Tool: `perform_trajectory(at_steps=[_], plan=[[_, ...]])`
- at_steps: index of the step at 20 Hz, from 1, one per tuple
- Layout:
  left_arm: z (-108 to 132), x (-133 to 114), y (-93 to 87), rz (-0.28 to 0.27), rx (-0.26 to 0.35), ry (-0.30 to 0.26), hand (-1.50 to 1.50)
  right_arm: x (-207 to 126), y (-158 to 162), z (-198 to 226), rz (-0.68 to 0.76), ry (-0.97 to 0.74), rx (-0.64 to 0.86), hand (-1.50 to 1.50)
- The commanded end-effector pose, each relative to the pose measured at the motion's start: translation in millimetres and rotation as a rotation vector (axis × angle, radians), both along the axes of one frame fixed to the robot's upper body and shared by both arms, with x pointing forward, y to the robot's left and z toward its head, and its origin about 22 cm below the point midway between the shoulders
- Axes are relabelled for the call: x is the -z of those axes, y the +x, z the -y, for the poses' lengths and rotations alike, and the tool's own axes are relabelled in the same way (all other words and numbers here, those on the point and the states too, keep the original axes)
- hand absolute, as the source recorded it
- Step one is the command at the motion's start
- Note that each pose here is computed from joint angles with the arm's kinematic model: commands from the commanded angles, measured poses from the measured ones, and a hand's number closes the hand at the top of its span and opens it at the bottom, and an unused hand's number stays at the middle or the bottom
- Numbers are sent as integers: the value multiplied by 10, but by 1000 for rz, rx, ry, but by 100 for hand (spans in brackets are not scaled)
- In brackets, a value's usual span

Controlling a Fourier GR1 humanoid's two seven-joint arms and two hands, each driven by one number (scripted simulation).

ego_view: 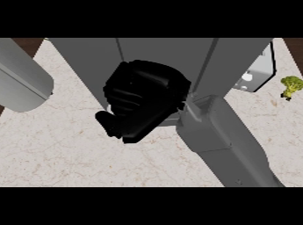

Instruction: Pick up the bottled water, place it into the cabinet and close the cabinet

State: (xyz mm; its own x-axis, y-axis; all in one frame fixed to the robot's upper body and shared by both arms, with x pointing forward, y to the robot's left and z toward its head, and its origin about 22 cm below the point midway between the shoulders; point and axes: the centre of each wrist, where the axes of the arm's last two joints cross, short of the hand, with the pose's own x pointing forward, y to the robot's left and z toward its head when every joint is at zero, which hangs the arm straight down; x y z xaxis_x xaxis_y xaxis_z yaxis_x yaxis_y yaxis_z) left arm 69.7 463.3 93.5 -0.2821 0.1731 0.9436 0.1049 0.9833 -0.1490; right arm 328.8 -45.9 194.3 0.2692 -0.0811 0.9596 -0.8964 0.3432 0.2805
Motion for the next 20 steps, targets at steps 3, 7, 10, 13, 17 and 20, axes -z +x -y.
perform_trajectory(at_steps=[3, 7, 10, 13, 17, 20], plan=[[-109, 36, -111, 29, 14, -23, -150, 88, 458, 266, -14, 32, 144, 150], [100, 0, -19, 15, 35, -9, -150, 170, 596, 380, 103, 28, 162, 150], [50, 112, -97, 25, 14, -21, -150, 18, 543, 183, 171, 39, 209, 150], [-34, 18, 23, 2, 27, -14, -150, 45, 681, 295, 190, 47, 241, 150], [1, 20, -24, 9, 43, -13, -150, -324, 701, 266, 261, 110, 301, -150], [-7, 20, -6, 19, 40, -15, -150, -396, 703, 188, 303, 110, 352, -150]])
